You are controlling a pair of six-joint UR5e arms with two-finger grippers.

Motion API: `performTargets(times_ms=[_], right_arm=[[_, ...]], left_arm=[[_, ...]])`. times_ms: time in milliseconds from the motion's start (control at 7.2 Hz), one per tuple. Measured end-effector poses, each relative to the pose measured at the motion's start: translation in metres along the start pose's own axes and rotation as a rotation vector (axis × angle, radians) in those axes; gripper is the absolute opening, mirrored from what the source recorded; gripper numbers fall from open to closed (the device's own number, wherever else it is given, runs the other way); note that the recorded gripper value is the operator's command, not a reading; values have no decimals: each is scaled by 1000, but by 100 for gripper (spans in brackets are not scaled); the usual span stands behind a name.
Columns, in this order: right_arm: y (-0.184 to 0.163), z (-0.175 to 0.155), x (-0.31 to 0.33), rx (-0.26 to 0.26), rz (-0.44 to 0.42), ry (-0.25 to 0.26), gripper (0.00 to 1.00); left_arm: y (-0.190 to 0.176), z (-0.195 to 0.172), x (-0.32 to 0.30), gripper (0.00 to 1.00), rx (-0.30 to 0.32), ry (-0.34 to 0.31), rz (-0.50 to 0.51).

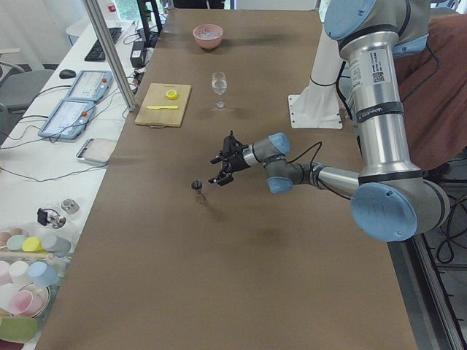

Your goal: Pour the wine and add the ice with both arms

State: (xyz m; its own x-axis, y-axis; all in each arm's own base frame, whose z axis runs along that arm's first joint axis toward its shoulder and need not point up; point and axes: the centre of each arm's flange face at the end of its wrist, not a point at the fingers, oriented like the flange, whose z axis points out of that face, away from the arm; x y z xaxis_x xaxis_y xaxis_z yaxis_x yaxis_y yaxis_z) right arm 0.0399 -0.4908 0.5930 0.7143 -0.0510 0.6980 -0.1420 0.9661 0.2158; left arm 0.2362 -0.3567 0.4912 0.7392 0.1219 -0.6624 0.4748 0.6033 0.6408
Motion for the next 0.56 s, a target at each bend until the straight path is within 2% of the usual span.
performTargets(times_ms=[139,278,555], right_arm=[[0,0,0,0,0,-1,100],[0,0,0,0,0,-1,100],[0,0,-1,0,-1,-4,100]], left_arm=[[-10,-1,-9,98,-85,24,77],[-32,1,-32,98,-194,35,127],[-102,-8,-102,98,-392,60,224]])
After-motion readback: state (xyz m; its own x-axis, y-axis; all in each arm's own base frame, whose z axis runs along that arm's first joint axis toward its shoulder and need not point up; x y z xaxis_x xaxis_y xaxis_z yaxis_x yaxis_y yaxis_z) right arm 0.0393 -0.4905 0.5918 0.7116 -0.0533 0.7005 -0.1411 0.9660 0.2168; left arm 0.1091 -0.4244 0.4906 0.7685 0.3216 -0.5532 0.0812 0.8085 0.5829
